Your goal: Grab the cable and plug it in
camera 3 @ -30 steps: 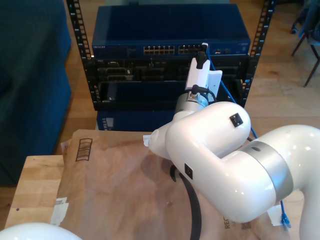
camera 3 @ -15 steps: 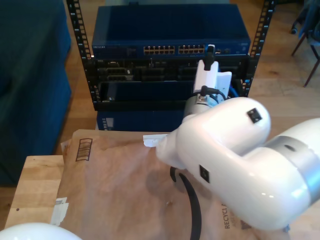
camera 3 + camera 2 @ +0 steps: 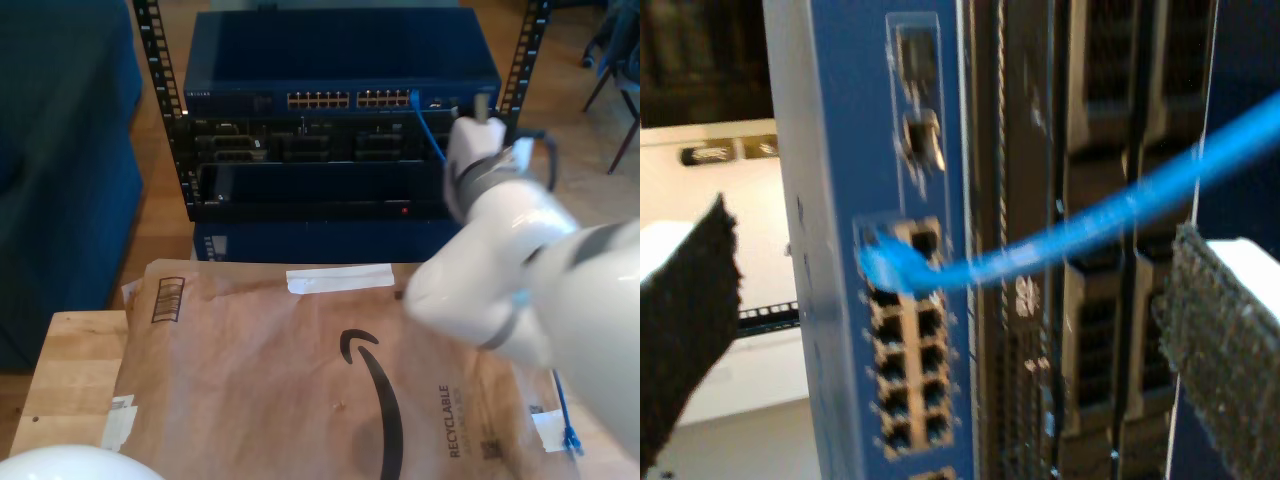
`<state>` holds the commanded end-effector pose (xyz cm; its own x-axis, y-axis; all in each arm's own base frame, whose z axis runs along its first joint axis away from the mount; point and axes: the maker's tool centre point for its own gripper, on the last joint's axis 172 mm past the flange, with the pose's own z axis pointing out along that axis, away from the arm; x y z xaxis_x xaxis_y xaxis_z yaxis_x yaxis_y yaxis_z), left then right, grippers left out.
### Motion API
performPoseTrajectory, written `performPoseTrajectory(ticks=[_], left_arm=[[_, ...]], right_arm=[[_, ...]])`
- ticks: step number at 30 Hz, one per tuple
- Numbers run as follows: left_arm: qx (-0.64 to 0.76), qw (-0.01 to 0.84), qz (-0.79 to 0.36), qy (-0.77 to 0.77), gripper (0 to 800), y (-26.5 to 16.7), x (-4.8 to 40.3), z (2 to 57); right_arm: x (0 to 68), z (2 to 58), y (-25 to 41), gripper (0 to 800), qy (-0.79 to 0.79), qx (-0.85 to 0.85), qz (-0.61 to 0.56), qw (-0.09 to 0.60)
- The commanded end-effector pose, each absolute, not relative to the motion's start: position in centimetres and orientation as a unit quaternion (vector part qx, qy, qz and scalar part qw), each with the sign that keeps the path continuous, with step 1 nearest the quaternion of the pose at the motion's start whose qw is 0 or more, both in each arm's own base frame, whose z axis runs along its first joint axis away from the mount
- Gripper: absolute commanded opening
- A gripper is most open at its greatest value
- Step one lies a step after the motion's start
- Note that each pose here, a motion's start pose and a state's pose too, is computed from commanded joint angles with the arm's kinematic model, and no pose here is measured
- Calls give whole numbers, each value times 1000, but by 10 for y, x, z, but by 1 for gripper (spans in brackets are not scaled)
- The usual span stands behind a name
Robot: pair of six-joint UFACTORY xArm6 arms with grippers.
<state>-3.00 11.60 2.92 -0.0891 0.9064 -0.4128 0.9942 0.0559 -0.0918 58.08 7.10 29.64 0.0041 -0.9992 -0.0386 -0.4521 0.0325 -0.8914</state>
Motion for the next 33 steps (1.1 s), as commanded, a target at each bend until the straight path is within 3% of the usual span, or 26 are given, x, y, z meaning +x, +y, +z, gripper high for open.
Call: performPoseTrajectory(ticks=[7, 18, 25, 30, 33], left_arm=[[664, 123, -178, 716, 800, 116, -30, 29], [664, 123, -178, 716, 800, 116, -30, 29], [664, 123, -178, 716, 800, 116, -30, 29], [664, 123, -178, 716, 800, 116, -30, 29], [664, 123, -178, 716, 800, 116, -30, 29]], right_arm=[[534, 294, -15, 792, 585, -704, -277, 292], [430, 275, -220, 796, 686, -679, -209, 156], [293, 258, -292, 796, 725, -678, -113, 34], [208, 245, -298, 796, 672, -740, -30, -13], [155, 218, -281, 796, 655, -755, 40, 3]])
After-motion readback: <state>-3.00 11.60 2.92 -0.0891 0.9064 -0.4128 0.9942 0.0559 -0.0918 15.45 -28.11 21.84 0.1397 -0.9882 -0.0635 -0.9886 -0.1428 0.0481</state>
